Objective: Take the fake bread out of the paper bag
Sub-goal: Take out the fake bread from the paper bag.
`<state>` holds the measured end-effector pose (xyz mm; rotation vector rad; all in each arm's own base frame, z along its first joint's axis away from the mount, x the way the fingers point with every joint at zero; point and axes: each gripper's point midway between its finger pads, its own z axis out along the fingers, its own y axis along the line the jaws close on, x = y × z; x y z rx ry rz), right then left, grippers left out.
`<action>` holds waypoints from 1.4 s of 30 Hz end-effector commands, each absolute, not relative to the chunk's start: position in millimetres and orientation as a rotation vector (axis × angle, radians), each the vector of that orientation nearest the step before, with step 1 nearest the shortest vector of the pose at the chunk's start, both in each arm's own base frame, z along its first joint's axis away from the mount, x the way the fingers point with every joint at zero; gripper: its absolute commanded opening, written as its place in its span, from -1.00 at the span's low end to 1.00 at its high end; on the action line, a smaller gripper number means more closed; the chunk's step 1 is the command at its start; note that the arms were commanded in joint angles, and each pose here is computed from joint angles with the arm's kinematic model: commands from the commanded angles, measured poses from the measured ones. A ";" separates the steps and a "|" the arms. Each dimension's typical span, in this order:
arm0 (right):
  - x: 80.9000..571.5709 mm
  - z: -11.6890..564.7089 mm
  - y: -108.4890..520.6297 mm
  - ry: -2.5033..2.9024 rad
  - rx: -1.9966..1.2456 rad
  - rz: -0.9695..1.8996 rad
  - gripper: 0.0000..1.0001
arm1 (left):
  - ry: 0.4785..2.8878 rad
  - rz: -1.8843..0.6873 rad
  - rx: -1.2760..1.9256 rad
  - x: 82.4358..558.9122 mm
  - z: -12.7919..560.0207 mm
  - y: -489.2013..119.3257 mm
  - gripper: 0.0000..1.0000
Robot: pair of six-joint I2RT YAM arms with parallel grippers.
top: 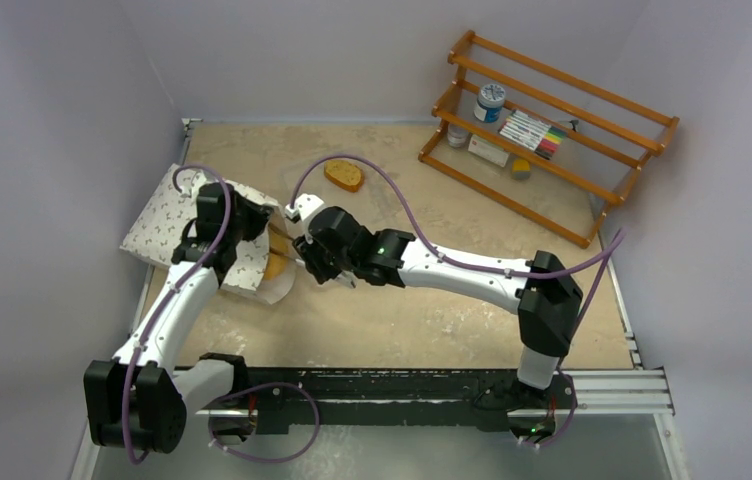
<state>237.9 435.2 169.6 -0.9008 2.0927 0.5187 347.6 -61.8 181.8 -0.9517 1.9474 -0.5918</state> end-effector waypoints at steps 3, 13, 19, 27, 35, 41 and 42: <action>234.4 206.0 454.9 2.020 -0.898 0.658 -0.14 | 1.865 -0.671 -0.896 352.5 211.4 -67.0 -1.00; 225.9 192.3 450.3 2.071 -0.926 0.664 -0.12 | 1.859 -0.680 -0.899 349.8 212.0 -67.3 -1.00; 222.8 183.1 446.5 2.103 -0.933 0.655 -0.49 | 1.854 -0.680 -0.900 348.3 213.1 -66.7 -1.00; 224.3 193.1 433.4 2.092 -0.894 0.622 -1.00 | 1.842 -0.670 -0.924 347.9 211.4 -63.7 -1.00; 224.1 217.5 413.8 2.047 -0.843 0.605 -1.00 | 1.795 -0.644 -0.985 351.7 210.5 -55.1 -1.00; 214.1 234.2 397.3 2.029 -0.827 0.634 -1.00 | 1.754 -0.643 -1.032 357.8 211.1 -50.7 -1.00; 211.8 235.8 394.3 2.030 -0.826 0.636 -1.00 | 1.751 -0.645 -1.037 359.1 210.4 -50.7 -1.00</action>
